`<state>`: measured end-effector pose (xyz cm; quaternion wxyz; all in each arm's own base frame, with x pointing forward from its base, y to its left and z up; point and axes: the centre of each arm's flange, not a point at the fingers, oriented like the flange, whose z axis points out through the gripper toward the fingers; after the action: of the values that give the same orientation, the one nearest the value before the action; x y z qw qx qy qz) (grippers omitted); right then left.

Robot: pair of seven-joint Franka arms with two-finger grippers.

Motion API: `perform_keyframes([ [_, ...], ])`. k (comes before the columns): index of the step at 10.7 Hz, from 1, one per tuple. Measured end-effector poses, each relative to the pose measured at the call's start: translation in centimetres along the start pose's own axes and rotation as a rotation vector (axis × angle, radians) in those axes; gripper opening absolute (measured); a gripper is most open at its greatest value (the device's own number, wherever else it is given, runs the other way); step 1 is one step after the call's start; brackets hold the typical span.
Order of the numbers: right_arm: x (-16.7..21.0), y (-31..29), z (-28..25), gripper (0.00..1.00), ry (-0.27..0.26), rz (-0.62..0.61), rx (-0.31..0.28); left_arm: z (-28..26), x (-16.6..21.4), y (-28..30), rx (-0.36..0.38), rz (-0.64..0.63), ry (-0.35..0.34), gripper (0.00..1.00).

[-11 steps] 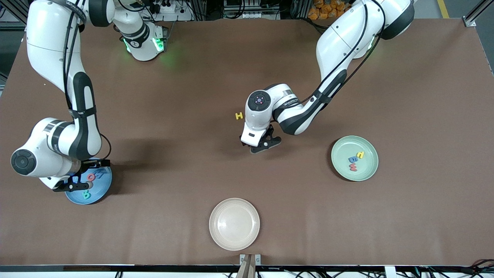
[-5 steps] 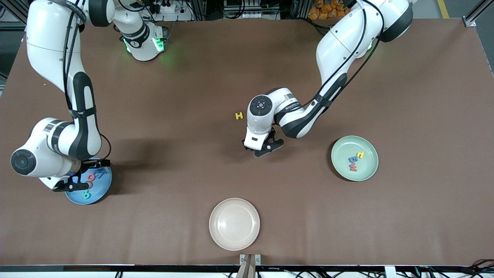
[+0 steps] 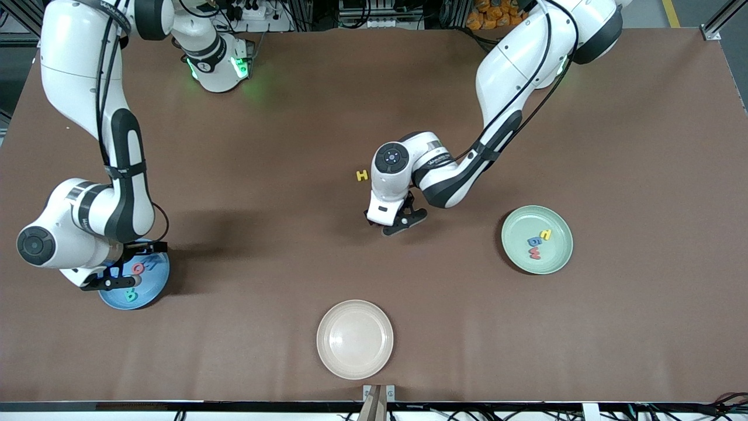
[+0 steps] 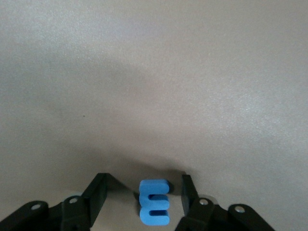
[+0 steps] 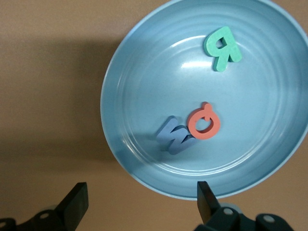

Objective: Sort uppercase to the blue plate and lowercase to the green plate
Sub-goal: 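Lower the left gripper and grasp the blue 'e' letter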

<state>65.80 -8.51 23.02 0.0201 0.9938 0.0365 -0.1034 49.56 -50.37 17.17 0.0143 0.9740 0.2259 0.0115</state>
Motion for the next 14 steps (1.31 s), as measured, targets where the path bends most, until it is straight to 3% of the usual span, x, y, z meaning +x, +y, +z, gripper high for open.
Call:
perform_keyframes([
  [1, 0.0, 0.0, 0.0, 1.00, -0.002, 0.000, 0.001, -0.1, 0.0, 0.1, -0.001, 0.000, 0.001, 0.64],
  [11, -0.1, -0.3, 0.1, 1.00, -0.011, -0.004, 0.004, -0.3, -1.4, 0.9, -0.010, -0.020, 0.001, 0.54],
  [13, -0.1, -0.3, 0.1, 1.00, -0.012, -0.004, 0.004, -0.3, -1.4, 0.9, -0.009, -0.021, 0.001, 0.48],
  [14, 0.0, -0.4, 0.1, 1.00, -0.011, -0.006, 0.004, -0.4, -1.3, 0.9, -0.011, -0.022, 0.003, 0.38],
])
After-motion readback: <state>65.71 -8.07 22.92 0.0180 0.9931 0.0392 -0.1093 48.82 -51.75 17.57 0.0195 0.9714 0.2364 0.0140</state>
